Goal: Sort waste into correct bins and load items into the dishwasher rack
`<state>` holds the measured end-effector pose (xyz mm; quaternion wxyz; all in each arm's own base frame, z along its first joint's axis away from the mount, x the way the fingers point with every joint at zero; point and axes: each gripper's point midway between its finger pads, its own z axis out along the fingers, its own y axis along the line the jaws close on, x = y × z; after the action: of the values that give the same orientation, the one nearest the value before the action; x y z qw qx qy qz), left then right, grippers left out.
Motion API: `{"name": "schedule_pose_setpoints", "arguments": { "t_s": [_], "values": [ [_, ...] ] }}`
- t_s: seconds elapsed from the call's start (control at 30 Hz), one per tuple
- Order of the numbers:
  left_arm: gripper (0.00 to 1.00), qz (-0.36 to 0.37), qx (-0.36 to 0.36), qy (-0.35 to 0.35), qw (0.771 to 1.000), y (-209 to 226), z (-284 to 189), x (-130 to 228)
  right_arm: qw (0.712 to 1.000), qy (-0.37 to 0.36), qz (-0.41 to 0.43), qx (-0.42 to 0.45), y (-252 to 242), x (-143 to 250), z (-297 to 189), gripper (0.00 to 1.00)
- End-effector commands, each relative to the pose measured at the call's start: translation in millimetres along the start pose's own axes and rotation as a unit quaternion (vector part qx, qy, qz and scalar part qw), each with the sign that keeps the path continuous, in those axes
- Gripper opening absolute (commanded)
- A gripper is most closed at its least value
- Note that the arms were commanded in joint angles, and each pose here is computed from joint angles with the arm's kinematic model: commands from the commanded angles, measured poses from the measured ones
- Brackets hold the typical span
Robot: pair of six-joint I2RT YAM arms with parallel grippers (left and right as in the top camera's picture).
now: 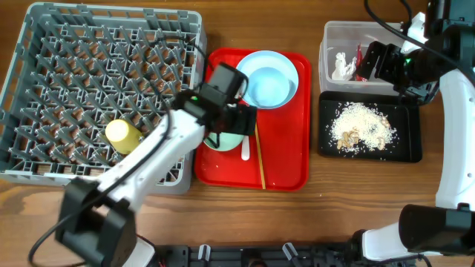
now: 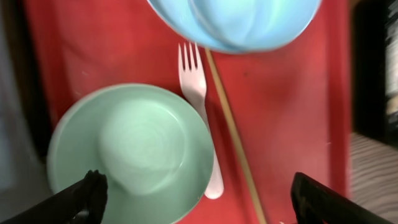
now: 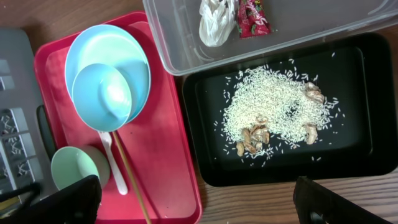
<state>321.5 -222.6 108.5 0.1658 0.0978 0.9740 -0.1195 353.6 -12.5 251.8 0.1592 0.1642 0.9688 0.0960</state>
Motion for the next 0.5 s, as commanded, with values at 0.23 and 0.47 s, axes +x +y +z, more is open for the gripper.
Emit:
{"name": "schedule_pose_setpoints", "arguments": {
  "t_s": [0.23,0.47],
  "values": [
    [0.68,0.043,-0.036,0.091,0.994,-13,68,44,1.000,-0.002,0.009,0.009,-3,-1,-1,1.00],
    [0.32,0.047,-0.067,0.090,0.993,-3,75,45,1.000,-0.001,0.009,0.009,-3,-1,-1,1.00]
  ]
}}
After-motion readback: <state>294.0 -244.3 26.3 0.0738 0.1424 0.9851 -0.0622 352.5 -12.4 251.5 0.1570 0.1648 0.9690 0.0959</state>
